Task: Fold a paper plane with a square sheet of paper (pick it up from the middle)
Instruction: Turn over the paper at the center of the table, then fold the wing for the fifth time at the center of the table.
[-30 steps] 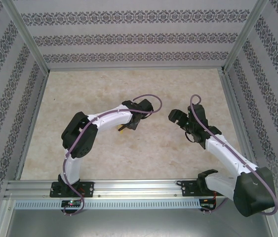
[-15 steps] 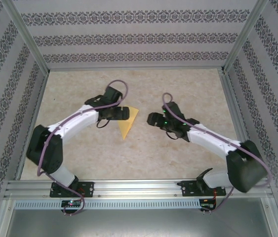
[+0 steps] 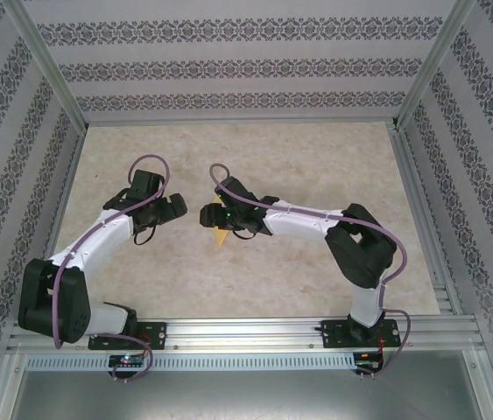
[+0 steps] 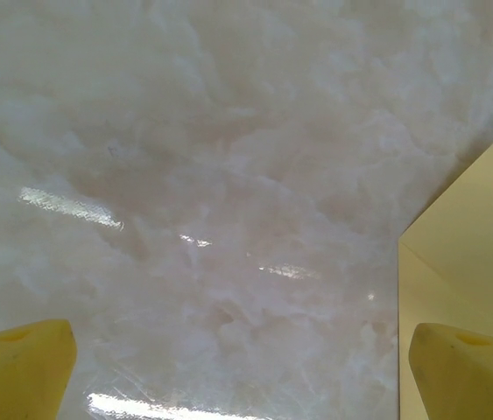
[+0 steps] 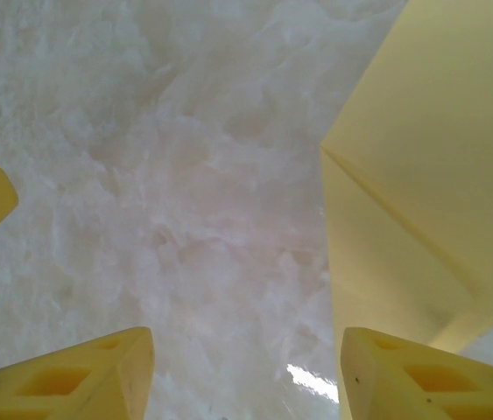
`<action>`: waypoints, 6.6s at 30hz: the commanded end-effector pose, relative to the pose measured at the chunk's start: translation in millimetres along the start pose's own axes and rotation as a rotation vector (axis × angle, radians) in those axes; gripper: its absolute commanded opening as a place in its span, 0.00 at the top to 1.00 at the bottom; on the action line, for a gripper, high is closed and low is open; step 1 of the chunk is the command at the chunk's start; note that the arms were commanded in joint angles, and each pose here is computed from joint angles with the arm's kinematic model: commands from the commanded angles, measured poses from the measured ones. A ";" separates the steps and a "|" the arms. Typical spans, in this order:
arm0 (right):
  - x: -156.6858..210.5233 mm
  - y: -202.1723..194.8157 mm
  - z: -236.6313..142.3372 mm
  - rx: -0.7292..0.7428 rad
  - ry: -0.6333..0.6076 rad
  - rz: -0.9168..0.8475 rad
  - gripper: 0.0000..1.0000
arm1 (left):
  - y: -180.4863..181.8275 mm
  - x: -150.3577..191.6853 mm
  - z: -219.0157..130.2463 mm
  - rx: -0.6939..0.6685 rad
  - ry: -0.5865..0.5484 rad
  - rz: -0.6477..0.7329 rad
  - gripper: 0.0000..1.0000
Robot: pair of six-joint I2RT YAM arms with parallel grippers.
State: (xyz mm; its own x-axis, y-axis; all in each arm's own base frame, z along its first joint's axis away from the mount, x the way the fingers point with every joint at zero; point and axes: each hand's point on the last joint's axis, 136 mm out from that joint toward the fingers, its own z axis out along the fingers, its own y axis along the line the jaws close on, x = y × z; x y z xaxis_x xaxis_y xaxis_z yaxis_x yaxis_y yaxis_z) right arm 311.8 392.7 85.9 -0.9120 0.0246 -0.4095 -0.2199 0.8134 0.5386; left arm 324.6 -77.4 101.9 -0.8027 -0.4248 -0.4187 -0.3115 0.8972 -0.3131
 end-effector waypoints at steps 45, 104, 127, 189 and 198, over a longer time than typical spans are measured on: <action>-7.1 -91.6 -55.9 0.227 -0.052 0.137 0.45 | -73.1 20.6 8.7 0.399 0.132 0.027 0.03; 43.2 -186.8 -20.4 0.077 0.104 0.419 0.50 | -182.6 111.4 87.0 0.500 0.506 0.004 0.45; 41.3 -183.1 -19.7 0.053 0.109 0.364 0.57 | -194.5 109.6 93.7 0.543 0.511 -0.016 0.79; 29.6 -22.9 -15.6 -0.096 -0.349 -0.949 0.50 | -115.2 72.3 33.9 0.283 0.180 -0.180 1.00; 24.7 -26.3 11.7 -0.073 -0.390 -1.017 0.59 | -116.6 72.5 31.5 0.284 0.189 -0.187 1.00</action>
State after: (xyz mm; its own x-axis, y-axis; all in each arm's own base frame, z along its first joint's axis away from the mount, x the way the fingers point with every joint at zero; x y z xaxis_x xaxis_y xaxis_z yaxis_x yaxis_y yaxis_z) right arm 287.9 363.5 33.8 -0.2181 -0.4859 -0.8463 -0.8439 0.5295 -0.0866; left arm 319.5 -213.5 73.1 -0.8381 -0.5133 -0.1846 -0.3177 0.7345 -0.5997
